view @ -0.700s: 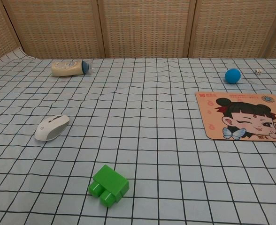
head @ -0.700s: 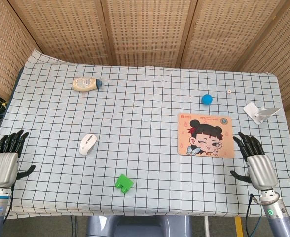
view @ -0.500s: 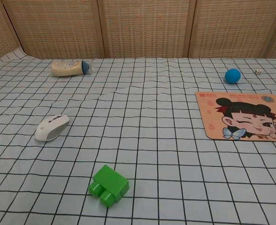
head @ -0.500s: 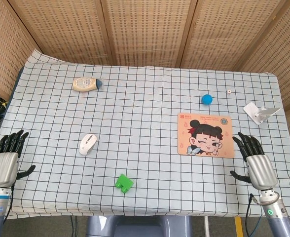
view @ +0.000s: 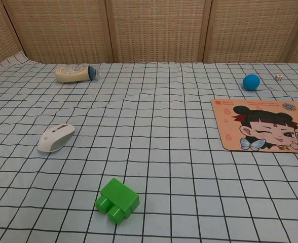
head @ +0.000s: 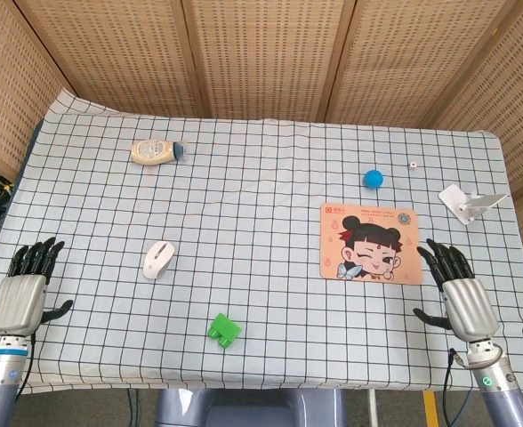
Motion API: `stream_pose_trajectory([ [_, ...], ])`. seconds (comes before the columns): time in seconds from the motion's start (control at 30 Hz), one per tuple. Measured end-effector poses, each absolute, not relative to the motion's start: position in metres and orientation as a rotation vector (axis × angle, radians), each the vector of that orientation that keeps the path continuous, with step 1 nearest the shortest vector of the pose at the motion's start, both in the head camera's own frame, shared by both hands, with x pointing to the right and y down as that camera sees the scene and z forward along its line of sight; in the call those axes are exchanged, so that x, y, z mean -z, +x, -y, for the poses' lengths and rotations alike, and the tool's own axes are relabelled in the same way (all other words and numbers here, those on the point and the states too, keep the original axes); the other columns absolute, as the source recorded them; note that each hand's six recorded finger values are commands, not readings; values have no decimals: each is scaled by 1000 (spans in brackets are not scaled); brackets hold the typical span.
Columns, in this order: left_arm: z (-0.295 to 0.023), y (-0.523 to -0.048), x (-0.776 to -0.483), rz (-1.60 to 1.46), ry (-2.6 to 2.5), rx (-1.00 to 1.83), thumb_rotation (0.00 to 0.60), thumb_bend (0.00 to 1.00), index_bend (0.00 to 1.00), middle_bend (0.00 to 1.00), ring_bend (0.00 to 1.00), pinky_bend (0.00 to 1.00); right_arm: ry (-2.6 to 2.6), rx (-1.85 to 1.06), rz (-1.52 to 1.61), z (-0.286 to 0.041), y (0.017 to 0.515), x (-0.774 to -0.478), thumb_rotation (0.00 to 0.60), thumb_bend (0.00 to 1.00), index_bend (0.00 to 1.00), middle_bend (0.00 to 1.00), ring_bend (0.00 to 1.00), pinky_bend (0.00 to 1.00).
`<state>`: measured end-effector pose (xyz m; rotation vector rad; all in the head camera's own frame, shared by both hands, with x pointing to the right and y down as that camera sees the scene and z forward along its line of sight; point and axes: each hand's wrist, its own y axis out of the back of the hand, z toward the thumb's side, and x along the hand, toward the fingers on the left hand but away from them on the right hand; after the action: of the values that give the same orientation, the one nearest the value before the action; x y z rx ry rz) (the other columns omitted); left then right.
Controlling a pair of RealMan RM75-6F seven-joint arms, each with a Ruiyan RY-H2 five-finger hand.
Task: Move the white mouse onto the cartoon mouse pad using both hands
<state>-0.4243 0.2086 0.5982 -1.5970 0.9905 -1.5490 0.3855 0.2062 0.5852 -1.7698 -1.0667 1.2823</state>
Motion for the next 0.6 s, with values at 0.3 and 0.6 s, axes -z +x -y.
stream_pose_trajectory([
  [0.3, -178, -420, -608, -917, -1547, 1542, 600, 133, 0, 0, 0, 0, -1786, -1289, 1100, -202, 392, -585, 600, 141, 0, 0, 0, 0],
  [0.6, -150, -393, -625, -819, -1559, 1518, 600, 133, 0, 0, 0, 0, -1791, -1301, 1121, -198, 397, -587, 600, 141, 0, 0, 0, 0],
])
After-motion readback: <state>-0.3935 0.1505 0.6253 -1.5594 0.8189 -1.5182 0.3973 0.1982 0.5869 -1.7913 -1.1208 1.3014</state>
